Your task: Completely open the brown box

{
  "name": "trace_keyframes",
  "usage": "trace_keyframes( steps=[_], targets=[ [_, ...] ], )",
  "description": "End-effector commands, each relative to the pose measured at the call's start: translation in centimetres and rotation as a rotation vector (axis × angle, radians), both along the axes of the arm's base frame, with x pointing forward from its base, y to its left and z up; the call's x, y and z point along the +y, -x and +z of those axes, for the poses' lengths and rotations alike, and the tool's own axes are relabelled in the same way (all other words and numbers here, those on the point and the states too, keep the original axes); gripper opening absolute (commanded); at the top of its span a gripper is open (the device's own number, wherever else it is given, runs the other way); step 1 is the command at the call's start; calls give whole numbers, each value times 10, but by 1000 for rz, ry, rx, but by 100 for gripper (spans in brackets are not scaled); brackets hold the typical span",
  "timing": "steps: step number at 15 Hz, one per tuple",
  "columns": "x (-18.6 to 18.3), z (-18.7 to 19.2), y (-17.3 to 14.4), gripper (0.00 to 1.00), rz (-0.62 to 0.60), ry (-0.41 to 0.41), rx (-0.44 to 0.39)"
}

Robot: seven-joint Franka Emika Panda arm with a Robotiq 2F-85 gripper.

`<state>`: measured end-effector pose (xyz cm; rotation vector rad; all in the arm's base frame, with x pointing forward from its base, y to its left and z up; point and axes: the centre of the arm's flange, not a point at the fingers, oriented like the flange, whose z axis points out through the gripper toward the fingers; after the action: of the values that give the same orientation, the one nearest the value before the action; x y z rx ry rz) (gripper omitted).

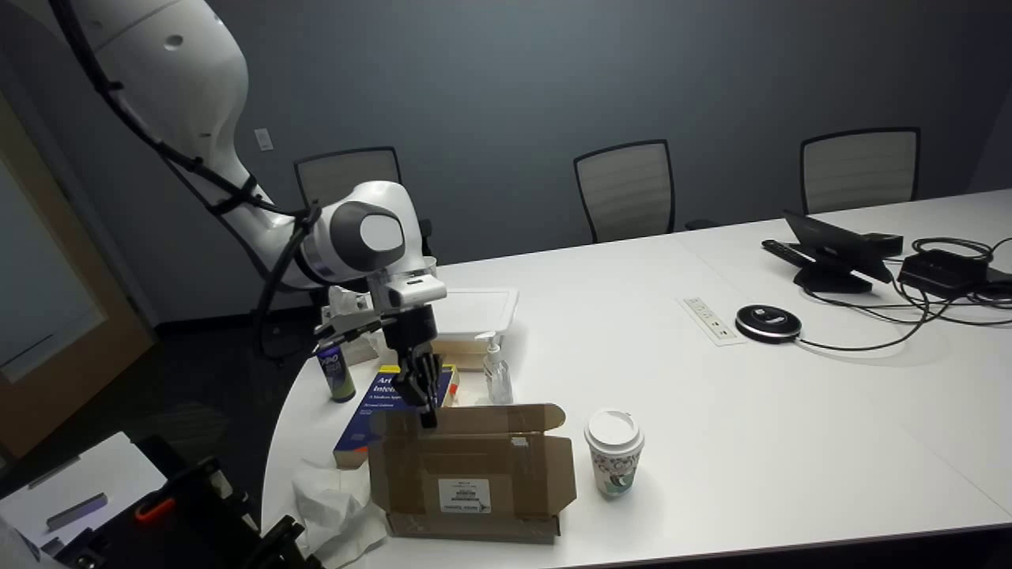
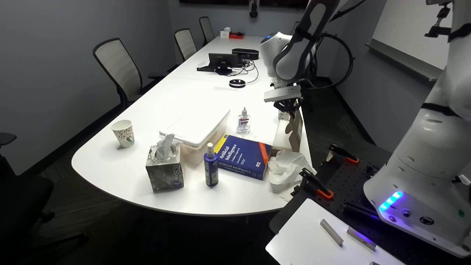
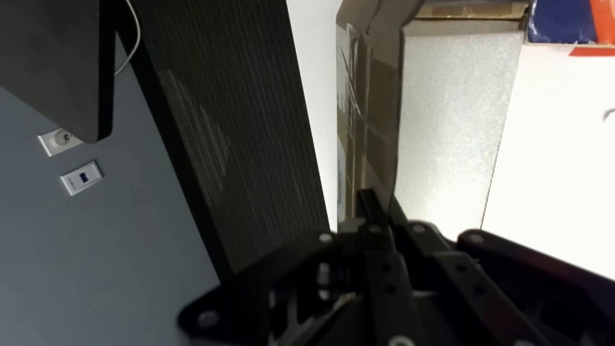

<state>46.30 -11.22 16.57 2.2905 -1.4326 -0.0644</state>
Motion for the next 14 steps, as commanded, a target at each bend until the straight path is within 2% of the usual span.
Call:
trace_keyframes(
  steps=[1, 8, 14],
  targets=[
    [-5, 25, 33, 1, 4, -32, -70],
    [-21, 29, 72, 1, -25, -107, -201],
    [-31, 34, 94, 1, -24, -125, -290]
  ],
)
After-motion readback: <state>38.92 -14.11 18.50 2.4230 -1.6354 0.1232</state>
